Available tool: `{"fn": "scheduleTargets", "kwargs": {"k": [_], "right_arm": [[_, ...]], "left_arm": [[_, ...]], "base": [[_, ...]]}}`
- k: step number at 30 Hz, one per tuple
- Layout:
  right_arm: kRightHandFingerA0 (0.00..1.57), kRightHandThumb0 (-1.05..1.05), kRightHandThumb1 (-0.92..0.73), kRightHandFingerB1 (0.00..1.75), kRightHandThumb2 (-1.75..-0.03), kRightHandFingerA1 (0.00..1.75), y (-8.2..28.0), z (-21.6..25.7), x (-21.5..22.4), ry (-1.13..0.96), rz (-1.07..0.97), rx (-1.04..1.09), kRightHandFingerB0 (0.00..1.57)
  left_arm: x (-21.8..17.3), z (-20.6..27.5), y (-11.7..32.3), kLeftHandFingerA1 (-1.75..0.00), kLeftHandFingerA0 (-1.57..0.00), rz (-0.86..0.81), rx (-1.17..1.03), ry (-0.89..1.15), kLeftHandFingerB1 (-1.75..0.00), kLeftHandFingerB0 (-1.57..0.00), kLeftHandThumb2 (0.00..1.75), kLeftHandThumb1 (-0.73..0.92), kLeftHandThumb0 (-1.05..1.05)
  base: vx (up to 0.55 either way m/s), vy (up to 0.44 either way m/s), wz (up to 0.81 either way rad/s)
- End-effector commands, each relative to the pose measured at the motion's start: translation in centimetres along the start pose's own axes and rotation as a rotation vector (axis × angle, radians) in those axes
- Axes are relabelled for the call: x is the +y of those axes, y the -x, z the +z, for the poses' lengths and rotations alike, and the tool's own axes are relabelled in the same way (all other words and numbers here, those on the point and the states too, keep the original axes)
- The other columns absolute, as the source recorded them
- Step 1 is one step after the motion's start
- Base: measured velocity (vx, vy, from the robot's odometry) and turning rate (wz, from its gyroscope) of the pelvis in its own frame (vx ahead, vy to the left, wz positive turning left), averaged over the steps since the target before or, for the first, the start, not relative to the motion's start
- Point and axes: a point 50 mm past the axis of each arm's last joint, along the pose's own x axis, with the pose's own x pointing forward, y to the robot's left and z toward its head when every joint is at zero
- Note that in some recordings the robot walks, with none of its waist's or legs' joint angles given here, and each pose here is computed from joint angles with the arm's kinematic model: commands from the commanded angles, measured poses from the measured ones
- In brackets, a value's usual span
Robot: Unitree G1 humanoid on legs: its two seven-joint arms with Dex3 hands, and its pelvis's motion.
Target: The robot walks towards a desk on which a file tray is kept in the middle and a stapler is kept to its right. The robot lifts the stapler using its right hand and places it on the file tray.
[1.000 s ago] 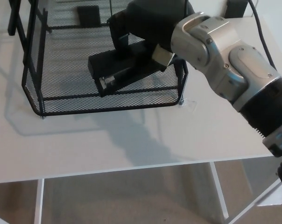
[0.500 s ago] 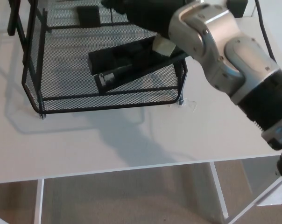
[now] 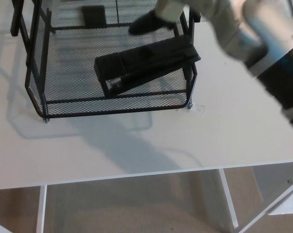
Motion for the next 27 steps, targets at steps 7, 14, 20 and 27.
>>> {"fn": "scheduleTargets", "kwargs": {"k": [7,14,20,27], "right_arm": [[0.00,-1.05,-0.72,0.10,-1.04,0.04,11.1,-9.2,-7.8,-0.404,-0.156,0.007,0.00],[0.19,-0.80,-0.80,0.25,-0.65,0.50,22.0,-16.4,-5.6,-0.681,-0.442,0.198,0.03],[0.03,-0.64,-0.75,0.33,-0.64,0.42,32.9,-21.9,0.6,-0.925,-0.491,0.653,0.09],[0.21,-0.83,-0.56,0.53,-0.95,0.65,40.7,-22.9,12.4,-1.151,-0.484,1.058,0.07]], "left_arm": [[-0.1,-1.7,0.2,-1.07,-0.67,-0.004,0.025,-0.028,-1.02,-0.76,1.17,0.35,-0.70],[0.3,-2.5,0.5,-0.91,-0.45,0.008,0.041,-0.025,-0.84,-0.40,1.16,0.37,-0.71],[0.6,-2.1,0.4,-0.90,-0.46,0.004,0.038,-0.036,-0.85,-0.48,1.13,0.38,-0.70],[1.3,-2.3,0.6,-1.34,-1.27,0.018,0.020,0.143,-1.04,-0.74,1.19,0.40,-0.79]], "base": [[0.00,0.000,0.00],[0.00,0.000,0.00],[0.00,0.000,0.00],[0.00,0.000,0.00]]}}
